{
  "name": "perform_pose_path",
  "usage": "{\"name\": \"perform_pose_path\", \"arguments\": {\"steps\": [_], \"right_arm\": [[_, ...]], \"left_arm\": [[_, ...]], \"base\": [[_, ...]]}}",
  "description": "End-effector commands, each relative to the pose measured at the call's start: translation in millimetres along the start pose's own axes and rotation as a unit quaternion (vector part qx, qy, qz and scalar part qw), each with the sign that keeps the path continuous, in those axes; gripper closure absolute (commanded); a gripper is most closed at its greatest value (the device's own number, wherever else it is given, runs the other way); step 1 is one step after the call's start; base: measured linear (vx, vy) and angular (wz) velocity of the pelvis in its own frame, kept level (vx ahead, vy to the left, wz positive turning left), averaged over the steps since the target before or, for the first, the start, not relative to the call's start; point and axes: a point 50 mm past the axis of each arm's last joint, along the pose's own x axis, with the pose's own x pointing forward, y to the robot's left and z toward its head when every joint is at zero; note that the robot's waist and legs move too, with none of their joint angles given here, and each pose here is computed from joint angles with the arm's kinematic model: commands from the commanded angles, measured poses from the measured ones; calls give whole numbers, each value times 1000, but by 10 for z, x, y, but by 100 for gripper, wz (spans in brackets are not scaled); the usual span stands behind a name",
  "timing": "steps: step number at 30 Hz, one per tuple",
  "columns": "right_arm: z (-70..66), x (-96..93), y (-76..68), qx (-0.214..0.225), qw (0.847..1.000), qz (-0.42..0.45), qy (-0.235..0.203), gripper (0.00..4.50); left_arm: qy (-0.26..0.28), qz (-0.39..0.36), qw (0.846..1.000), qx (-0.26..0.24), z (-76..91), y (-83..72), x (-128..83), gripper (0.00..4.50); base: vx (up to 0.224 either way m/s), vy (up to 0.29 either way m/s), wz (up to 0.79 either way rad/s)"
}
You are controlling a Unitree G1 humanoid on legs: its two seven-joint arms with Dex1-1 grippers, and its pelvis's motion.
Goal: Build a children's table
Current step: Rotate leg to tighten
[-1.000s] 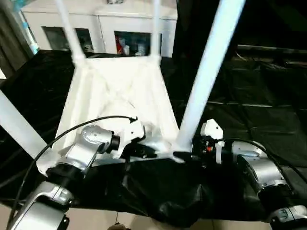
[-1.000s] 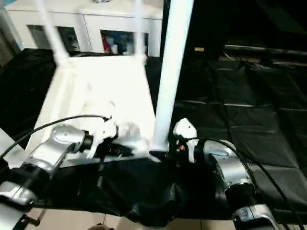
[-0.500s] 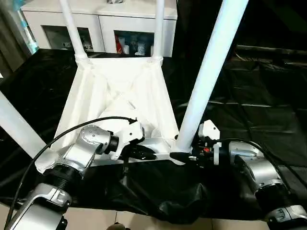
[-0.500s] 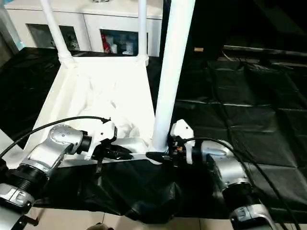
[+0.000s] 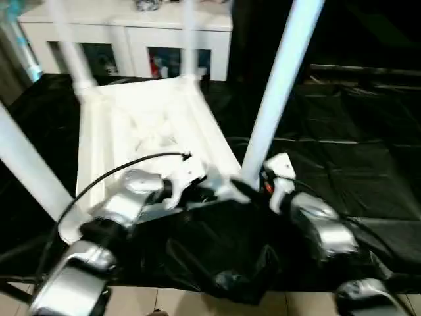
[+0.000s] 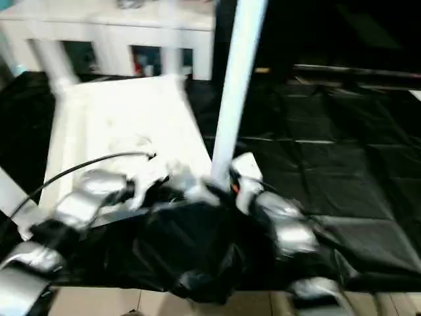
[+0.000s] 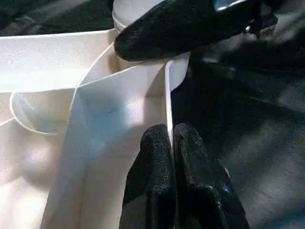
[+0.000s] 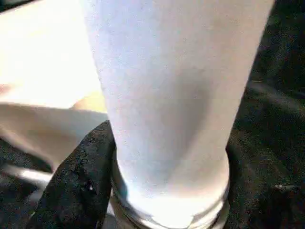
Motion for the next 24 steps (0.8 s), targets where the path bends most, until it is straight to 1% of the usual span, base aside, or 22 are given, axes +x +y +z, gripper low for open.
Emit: {"name": "perform_pose_path", "arguments": {"steps": [1, 2, 3, 4, 5, 7, 8, 9, 10, 11, 12, 13, 15, 16, 19, 21, 22, 24], "right_arm": [[-297, 8, 98, 24, 997, -20, 69, 176], [-273, 53, 182, 22, 998, -10, 57, 176], [-242, 80, 250, 17, 999, 7, 43, 120], [-220, 93, 291, 12, 999, 19, 34, 120], [-220, 93, 291, 12, 999, 19, 34, 106], [-139, 93, 306, 4, 998, 55, 12, 89], [-89, 75, 277, -5, 997, 77, 3, 89], [-68, 64, 263, -9, 996, 88, 0, 66], [-18, 31, 225, -23, 993, 116, -7, 66], [2, 13, 206, -30, 991, 128, -8, 66], [27, -45, 150, -46, 986, 159, -2, 66], [29, -52, 143, -48, 985, 163, -2, 66], [50, -160, 55, -67, 975, 210, 11, 66], [55, -190, 32, -71, 972, 222, 14, 66], [98, -396, -112, -92, 950, 296, 40, 66], [124, -467, -169, -97, 941, 319, 49, 66], [133, -489, -183, -101, 938, 328, 52, 66], [140, -493, -195, -100, 937, 329, 53, 66]], "left_arm": [[-38, 28, 999, -8, 130, 28, 61, 450], [-41, 27, 999, -6, 161, 15, 97, 450], [-44, 24, 999, -5, 183, 6, 119, 450], [-46, 22, 999, -5, 194, 0, 131, 450], [-46, 22, 999, -5, 194, 0, 131, 450], [-49, 12, 999, 0, 196, -5, 126, 450], [-49, 3, 999, 4, 183, -12, 111, 450], [-49, -1, 999, 5, 177, -15, 103, 450], [-49, -10, 999, 7, 159, -22, 84, 450], [-49, -14, 999, 9, 150, -25, 75, 450], [-49, -29, 998, 13, 130, -39, 51, 450], [-49, -30, 998, 14, 127, -41, 48, 450], [-43, -44, 998, 21, 92, -46, 8, 450], [-41, -48, 998, 23, 83, -47, -3, 450], [-34, -88, 995, 36, 32, -67, -98, 450], [-32, -109, 993, 38, 9, -83, -148, 450], [-32, -116, 992, 40, 1, -89, -166, 450], [-28, -124, 991, 41, -12, -99, -177, 450]], "base": [[0, 0, 0], [0, 0, 0], [0, 0, 0], [0, 0, 0], [0, 0, 0], [0, 0, 0], [0, 0, 0], [0, 0, 0], [0, 0, 0], [0, 0, 0], [0, 0, 0], [0, 0, 0], [0, 0, 0], [0, 0, 0], [0, 0, 0], [0, 0, 0], [0, 0, 0], [0, 0, 0]]}}
